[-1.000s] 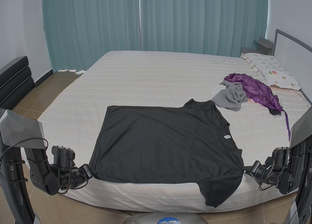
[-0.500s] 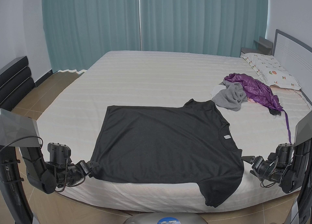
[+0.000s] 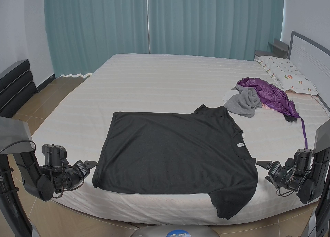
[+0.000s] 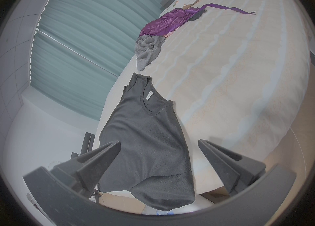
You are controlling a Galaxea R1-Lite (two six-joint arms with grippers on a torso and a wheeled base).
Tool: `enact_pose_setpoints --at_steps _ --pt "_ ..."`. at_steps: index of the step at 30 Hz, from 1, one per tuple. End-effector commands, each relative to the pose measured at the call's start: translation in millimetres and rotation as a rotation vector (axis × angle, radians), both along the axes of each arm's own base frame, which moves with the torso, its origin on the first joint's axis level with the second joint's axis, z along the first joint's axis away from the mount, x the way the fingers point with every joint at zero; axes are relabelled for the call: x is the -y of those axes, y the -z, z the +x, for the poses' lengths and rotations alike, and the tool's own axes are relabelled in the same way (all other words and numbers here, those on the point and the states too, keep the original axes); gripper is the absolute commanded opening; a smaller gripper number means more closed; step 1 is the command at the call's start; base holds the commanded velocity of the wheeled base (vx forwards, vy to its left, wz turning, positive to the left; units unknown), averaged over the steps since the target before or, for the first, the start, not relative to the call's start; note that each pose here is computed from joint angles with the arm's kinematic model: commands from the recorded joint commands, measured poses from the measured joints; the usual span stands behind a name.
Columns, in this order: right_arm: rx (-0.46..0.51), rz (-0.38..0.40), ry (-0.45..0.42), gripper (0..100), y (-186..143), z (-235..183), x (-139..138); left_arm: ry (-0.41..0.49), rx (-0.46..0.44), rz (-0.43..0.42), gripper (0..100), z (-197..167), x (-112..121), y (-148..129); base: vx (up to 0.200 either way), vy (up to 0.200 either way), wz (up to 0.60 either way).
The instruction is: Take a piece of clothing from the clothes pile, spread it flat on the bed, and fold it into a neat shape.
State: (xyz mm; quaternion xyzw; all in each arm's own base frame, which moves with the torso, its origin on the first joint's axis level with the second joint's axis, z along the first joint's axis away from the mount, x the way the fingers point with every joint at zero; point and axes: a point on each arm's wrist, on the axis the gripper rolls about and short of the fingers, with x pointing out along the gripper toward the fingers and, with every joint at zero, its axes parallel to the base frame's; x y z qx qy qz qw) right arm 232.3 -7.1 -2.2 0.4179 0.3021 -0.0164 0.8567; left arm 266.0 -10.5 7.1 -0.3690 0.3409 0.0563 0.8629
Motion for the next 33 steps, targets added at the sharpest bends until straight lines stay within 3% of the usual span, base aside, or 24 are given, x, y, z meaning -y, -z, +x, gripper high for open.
enact_pose_setpoints --at_steps 1,7,22,33 --pt "0.018 0.0 -0.001 100 -2.2 0.8 0.1 -0.007 0.005 -0.002 100 1.5 -1.4 -0.6 0.0 0.2 0.0" --pt "0.018 0.0 -0.001 100 -2.2 0.8 0.1 -0.005 0.006 -0.002 100 1.4 -1.3 -0.6 0.0 0.2 0.0" --pt "0.017 0.01 0.004 100 -2.1 1.6 -0.3 -0.024 0.015 -0.038 100 6.1 -2.2 -1.0 0.0 0.0 0.0" --pt "0.014 0.01 0.001 100 -1.3 1.6 -1.0 -0.015 0.024 -0.044 100 8.2 -1.2 -1.8 0.164 0.0 0.0"
